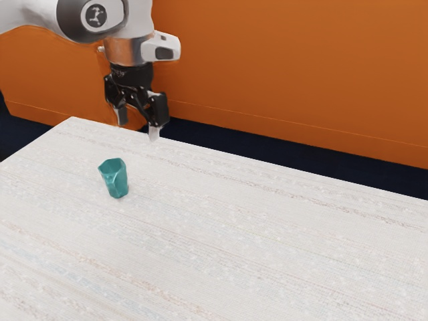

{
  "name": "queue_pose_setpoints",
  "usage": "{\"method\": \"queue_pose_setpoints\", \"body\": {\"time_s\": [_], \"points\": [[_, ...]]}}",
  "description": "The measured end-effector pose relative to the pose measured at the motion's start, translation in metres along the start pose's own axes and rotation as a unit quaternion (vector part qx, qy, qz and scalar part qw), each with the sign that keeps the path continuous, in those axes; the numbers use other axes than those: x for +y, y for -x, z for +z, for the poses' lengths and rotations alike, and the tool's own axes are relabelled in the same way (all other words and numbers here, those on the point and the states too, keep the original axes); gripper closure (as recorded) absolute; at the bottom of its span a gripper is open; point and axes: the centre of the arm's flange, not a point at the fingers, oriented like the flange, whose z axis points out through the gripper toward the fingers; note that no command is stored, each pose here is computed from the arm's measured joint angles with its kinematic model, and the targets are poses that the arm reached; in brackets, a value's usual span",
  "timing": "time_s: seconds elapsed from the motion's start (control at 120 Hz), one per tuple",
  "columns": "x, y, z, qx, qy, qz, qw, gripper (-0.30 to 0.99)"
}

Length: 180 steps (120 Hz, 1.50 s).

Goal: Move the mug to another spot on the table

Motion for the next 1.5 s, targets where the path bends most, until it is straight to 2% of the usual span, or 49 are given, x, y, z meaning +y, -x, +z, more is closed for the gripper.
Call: {"method": "queue_pose_setpoints", "body": {"time_s": [0.05, 0.15, 0.25, 0.3, 0.392, 0.525, 0.625, 0.725, 0.775, 0.958, 1.117, 1.167, 1.325, 1.5], "points": [[0.009, 0.005, -0.016, 0.010, 0.013, 0.006, 1.000, 0.00], [0.003, 0.007, -0.018, 0.004, 0.028, -0.002, 1.000, 0.00], [-0.022, 0.001, -0.002, -0.019, 0.038, -0.033, 0.999, 0.00], [-0.051, -0.008, 0.029, -0.045, 0.043, -0.067, 0.996, 0.00], [-0.111, -0.010, 0.118, -0.104, 0.066, -0.141, 0.982, 0.00], [-0.183, 0.011, 0.240, -0.143, 0.104, -0.236, 0.956, 0.00], [-0.215, 0.013, 0.289, -0.116, 0.129, -0.288, 0.942, 0.00], [-0.165, -0.028, 0.310, -0.091, 0.112, -0.247, 0.958, 0.00], [-0.158, -0.046, 0.318, -0.074, 0.099, -0.241, 0.963, 0.00], [-0.196, -0.075, 0.327, -0.021, 0.070, -0.267, 0.961, 0.00], [-0.238, -0.070, 0.327, 0.003, 0.064, -0.280, 0.958, 0.01], [-0.243, -0.069, 0.328, 0.008, 0.062, -0.277, 0.959, 0.07], [-0.255, -0.070, 0.345, 0.014, 0.050, -0.267, 0.962, 0.36], [-0.259, -0.078, 0.357, 0.028, 0.035, -0.254, 0.966, 0.51]]}}
